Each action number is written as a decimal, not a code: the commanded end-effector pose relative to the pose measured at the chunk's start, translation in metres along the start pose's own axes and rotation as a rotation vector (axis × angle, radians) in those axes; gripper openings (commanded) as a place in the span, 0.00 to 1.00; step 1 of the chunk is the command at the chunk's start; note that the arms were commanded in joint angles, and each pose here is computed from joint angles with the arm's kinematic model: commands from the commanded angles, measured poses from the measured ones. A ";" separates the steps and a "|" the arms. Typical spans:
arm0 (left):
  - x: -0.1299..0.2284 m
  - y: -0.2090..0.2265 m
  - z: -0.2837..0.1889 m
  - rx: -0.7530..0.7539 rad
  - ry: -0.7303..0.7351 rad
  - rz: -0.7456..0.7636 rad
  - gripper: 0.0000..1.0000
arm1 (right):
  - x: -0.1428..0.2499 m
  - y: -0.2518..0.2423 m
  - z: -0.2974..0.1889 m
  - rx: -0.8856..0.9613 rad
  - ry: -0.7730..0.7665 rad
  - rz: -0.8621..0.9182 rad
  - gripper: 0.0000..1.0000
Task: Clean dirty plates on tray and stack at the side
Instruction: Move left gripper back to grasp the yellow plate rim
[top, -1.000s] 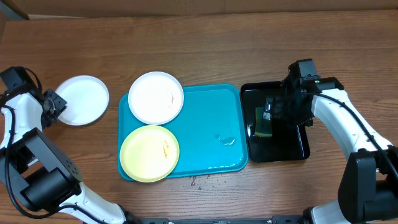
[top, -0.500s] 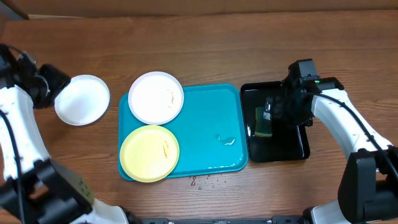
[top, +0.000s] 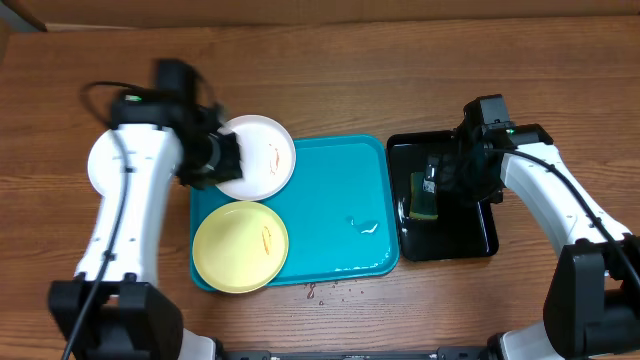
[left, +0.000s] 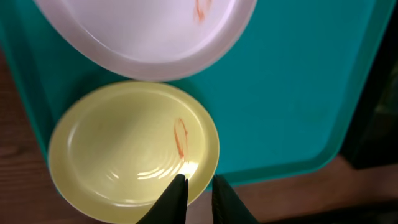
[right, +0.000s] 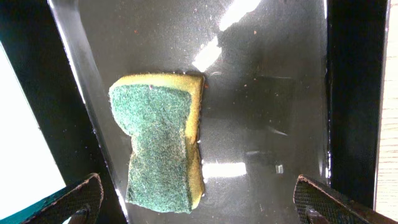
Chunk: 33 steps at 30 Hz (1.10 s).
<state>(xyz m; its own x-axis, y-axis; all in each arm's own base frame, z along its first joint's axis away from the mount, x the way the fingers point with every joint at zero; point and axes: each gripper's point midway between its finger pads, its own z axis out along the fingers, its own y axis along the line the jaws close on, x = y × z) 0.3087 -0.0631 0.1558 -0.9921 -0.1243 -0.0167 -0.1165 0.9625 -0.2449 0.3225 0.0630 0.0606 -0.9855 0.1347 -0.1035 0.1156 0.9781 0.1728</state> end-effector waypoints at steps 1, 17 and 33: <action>0.035 -0.008 0.039 -0.153 0.096 0.045 0.16 | -0.009 0.000 -0.009 0.002 -0.037 0.000 1.00; 0.084 -0.031 0.119 -0.377 -0.020 -0.043 0.31 | -0.009 0.000 -0.009 0.002 -0.037 0.000 1.00; 0.087 -0.029 0.139 -0.341 -0.030 -0.044 0.08 | -0.009 0.000 -0.009 0.002 -0.037 0.000 1.00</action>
<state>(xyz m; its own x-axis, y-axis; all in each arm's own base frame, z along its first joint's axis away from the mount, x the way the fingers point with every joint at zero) 0.2352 -0.1350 0.0291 -0.9868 -0.1533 -0.0516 -0.1576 0.9829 0.0951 0.3224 0.0630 0.0606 -0.9855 0.1347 -0.1032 0.1157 0.9782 0.1724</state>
